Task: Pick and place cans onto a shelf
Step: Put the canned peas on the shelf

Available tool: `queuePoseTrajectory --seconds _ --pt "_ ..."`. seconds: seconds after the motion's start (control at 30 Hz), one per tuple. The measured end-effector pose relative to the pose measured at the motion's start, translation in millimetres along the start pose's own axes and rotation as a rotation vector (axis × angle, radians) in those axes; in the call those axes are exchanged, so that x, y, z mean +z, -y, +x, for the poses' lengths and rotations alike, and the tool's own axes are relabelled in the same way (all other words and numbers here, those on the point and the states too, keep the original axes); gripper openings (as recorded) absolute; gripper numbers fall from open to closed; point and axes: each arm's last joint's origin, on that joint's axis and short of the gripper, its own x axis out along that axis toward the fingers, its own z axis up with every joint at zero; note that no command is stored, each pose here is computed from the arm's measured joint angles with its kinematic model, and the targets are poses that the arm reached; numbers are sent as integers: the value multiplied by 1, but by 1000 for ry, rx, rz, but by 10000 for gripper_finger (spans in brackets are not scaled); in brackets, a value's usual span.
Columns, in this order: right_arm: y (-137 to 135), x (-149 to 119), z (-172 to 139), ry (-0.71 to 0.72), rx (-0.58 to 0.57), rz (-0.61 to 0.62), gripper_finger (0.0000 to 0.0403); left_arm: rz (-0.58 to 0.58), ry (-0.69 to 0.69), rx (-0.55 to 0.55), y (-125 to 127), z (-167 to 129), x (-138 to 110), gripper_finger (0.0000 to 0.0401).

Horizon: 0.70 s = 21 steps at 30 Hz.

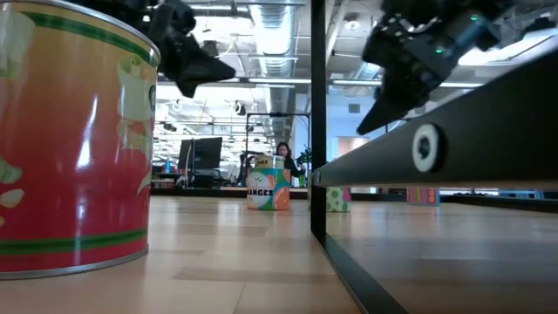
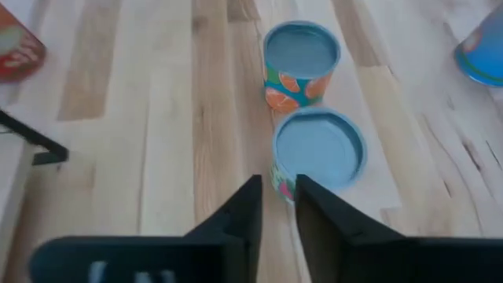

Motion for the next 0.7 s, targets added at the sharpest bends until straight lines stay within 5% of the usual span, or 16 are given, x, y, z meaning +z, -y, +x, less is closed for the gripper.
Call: queuePoseTrajectory --seconds 0.2,0.37,0.53,0.7 --pt "-6 17 26 -114 -11 -117 168 -5 24 29 -4 -17 -7 0" --pt "-6 22 48 -217 -15 -188 177 18 31 35 -4 -22 -5 0" --pt "-2 18 66 -322 -34 -212 134 23 20 44 -4 -23 -5 0" --pt "-1 20 72 -394 -50 -223 45 21 -8 49 -5 -23 -8 0"
